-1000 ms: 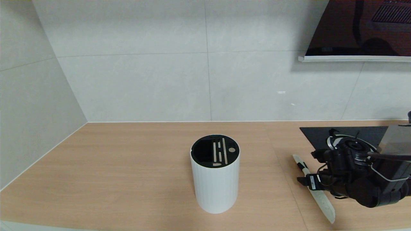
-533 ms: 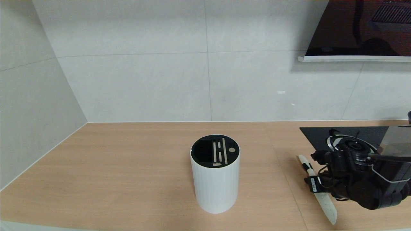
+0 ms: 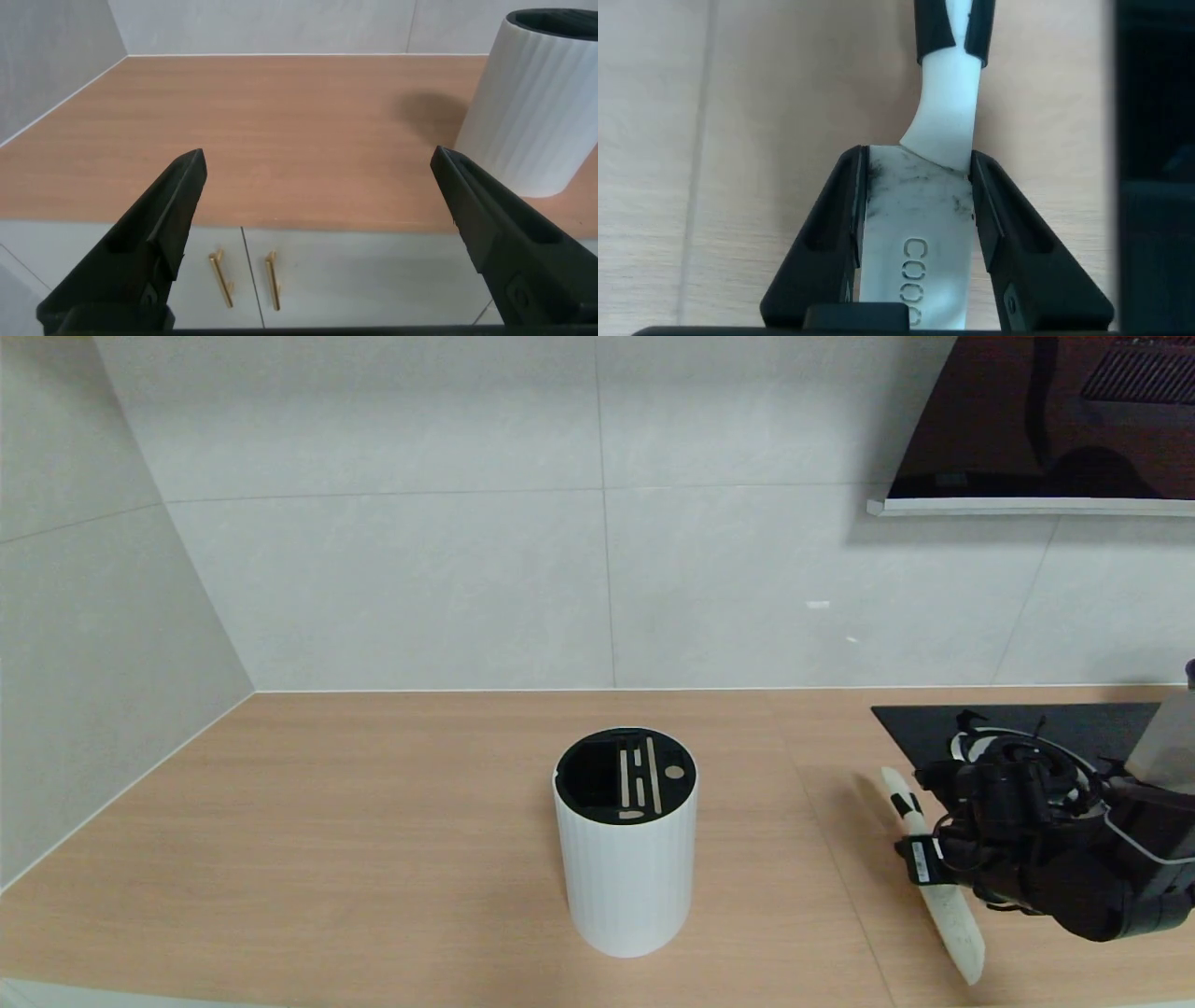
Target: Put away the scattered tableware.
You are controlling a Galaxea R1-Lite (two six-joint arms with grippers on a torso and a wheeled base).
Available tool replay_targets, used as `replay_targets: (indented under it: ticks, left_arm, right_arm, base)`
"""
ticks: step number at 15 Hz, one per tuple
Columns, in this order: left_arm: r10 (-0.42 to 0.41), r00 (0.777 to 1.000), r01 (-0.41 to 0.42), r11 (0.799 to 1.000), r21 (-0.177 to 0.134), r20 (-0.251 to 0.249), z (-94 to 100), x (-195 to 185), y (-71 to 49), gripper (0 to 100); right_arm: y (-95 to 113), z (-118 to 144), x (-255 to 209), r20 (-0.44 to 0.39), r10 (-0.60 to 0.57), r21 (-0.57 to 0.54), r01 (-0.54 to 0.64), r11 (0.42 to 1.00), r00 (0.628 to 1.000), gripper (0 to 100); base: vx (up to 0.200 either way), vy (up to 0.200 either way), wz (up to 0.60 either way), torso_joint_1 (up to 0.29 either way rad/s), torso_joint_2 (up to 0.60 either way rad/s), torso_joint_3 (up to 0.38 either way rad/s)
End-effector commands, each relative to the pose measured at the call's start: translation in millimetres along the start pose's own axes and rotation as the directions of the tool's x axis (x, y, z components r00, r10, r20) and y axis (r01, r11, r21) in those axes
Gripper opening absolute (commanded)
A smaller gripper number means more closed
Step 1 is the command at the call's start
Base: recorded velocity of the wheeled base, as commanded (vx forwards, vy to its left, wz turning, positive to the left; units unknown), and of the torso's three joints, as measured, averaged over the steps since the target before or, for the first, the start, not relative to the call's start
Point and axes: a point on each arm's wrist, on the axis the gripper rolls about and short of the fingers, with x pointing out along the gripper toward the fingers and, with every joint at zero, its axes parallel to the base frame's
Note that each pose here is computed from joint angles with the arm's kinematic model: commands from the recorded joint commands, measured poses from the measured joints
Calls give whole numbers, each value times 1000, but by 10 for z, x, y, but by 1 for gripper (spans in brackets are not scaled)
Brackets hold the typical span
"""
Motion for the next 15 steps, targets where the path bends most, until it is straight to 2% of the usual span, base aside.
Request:
replay_targets:
  ticks: [1, 7, 11, 12, 13, 14, 15]
  left_arm:
    - [1, 1000, -1, 1000, 6, 0, 0, 0, 0, 100]
    - [1, 1000, -1, 1000, 12, -1, -1, 0, 0, 100]
    - [1, 1000, -1, 1000, -5, 2, 2, 0, 0, 100]
    - [3, 999, -2, 1000, -12, 52, 59, -4, 1, 100]
    - [2, 987, 5, 999, -41, 162, 174, -17, 2, 100]
    - [-5, 979, 15, 999, -47, 204, 226, -29, 1, 100]
    - [-60, 975, 68, 997, -28, 214, 367, -59, -9, 100]
  right_arm:
    - [-17, 204, -280, 96, 3, 9, -4, 1000, 995, 0]
    - [117, 417, -760, 231, 56, -14, -55, 998, 971, 0]
    - [94, 482, -924, 280, 57, 1, -60, 998, 958, 0]
    - [77, 525, -1000, 308, 57, 15, -64, 998, 950, 0]
    - [69, 574, -1087, 339, 63, 13, -72, 997, 939, 0]
    - [70, 605, -1136, 358, 67, 11, -76, 997, 931, 0]
    - [134, 717, -1297, 418, 97, -3, -106, 994, 903, 0]
  base:
    - [0, 0, 0, 0, 0, 0]
    - [0, 0, 0, 0, 0, 0]
    - [0, 0, 0, 0, 0, 0]
    - [0, 0, 0, 0, 0, 0]
    - [0, 0, 0, 0, 0, 0]
    - [0, 0, 0, 0, 0, 0]
    - [0, 0, 0, 0, 0, 0]
